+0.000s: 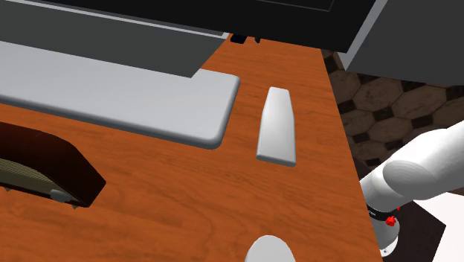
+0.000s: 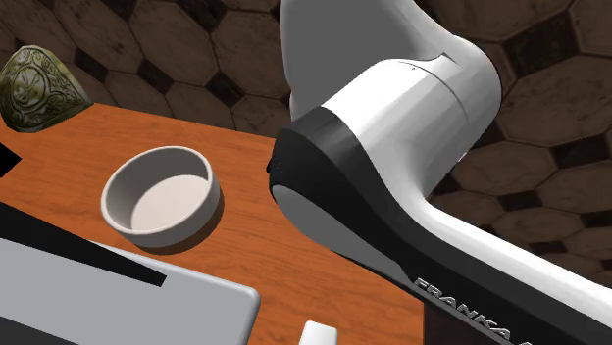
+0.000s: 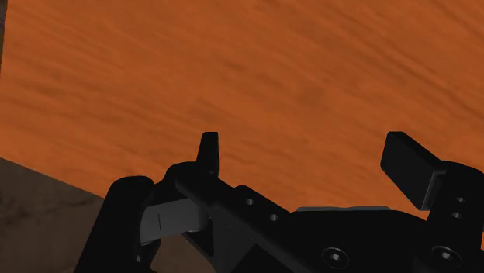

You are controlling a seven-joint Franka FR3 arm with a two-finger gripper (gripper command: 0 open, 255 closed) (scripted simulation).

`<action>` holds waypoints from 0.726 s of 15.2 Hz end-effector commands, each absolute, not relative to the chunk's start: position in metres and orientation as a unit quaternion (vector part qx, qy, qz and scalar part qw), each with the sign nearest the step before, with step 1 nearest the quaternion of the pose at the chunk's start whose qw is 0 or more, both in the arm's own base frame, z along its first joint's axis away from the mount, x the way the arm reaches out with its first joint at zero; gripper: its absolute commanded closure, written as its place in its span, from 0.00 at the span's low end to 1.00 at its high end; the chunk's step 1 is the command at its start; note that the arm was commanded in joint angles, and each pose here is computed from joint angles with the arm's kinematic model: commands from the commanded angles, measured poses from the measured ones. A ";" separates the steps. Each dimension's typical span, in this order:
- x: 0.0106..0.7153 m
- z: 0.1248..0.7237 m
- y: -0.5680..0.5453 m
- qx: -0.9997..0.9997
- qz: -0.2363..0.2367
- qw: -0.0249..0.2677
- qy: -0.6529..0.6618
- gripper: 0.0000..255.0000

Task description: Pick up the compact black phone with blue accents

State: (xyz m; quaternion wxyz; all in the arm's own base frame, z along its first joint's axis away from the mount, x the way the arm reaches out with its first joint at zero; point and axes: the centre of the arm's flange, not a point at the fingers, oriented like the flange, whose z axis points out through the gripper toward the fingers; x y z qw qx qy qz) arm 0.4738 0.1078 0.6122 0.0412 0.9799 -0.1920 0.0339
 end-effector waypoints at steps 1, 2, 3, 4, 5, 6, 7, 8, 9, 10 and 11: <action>0.504 0.613 0.112 0.969 0.032 0.037 -0.240 0.00; 0.517 0.614 0.113 0.964 0.030 0.035 -0.262 0.00; 0.531 0.614 0.114 0.958 0.029 0.034 -0.284 0.00; 0.545 0.615 0.114 0.951 0.028 0.032 -0.306 0.00; 0.558 0.616 0.113 0.944 0.027 0.030 -0.327 0.00; 0.572 0.616 0.112 0.936 0.025 0.028 -0.349 0.00; 0.585 0.617 0.110 0.928 0.024 0.027 -0.370 0.00; 0.599 0.617 0.108 0.920 0.023 0.025 -0.391 0.00; 0.612 0.618 0.105 0.911 0.022 0.023 -0.412 0.00; 0.621 0.618 0.103 0.905 0.021 0.022 -0.425 0.00; 0.621 0.613 0.103 0.905 0.021 0.022 -0.425 0.00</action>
